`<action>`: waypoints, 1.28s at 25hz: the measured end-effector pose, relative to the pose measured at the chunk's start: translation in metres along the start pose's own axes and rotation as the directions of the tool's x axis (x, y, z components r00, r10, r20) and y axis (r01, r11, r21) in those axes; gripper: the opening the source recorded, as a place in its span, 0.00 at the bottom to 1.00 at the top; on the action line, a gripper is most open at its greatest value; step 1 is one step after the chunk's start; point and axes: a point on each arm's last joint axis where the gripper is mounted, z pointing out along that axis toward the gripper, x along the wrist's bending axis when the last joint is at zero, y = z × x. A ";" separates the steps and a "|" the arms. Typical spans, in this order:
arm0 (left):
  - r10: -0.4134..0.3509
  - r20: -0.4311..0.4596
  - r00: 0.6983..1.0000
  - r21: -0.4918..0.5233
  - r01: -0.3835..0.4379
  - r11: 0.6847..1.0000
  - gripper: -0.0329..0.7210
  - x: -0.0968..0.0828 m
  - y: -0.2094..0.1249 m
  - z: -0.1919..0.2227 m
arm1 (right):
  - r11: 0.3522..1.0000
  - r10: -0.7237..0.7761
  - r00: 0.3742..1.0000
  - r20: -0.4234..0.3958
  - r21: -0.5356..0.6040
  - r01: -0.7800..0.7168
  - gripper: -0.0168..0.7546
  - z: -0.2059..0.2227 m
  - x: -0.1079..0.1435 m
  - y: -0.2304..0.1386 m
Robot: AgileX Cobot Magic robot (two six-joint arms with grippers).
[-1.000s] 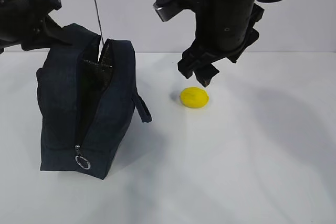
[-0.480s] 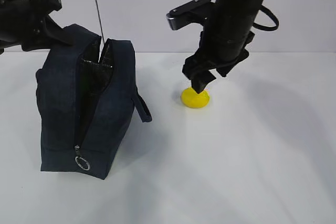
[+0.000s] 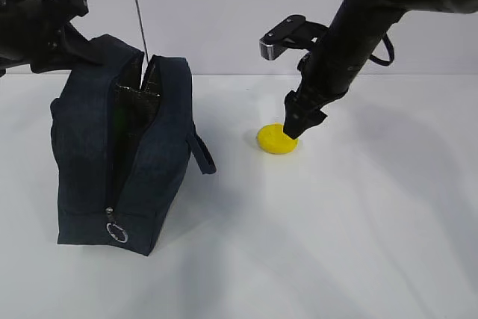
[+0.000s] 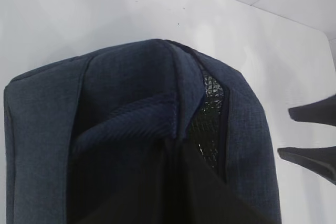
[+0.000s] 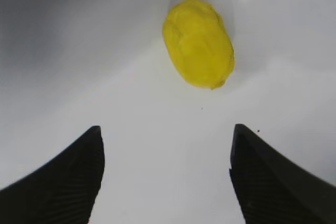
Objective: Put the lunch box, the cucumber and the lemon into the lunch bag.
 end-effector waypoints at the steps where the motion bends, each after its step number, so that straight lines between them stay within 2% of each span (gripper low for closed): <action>1: 0.002 0.000 1.000 0.000 -0.002 1.000 0.05 0.000 0.000 0.000 | 1.000 -0.028 1.000 -0.003 -0.005 0.028 0.77 0.005 -0.002 0.003; 13: 0.036 -0.001 0.999 0.000 -0.036 0.999 0.05 0.000 0.000 0.000 | 0.983 -0.180 0.984 0.004 -0.037 0.180 0.77 0.047 -0.023 0.022; 29: 0.044 -0.001 0.999 0.000 -0.044 0.999 0.05 0.000 0.000 0.000 | 0.981 -0.192 0.981 -0.027 -0.003 0.192 0.77 0.092 -0.026 0.012; 32: 0.044 -0.001 0.999 0.000 -0.044 0.999 0.05 0.000 0.000 0.000 | 0.982 -0.187 0.982 -0.024 -0.013 0.187 0.72 0.093 -0.026 0.013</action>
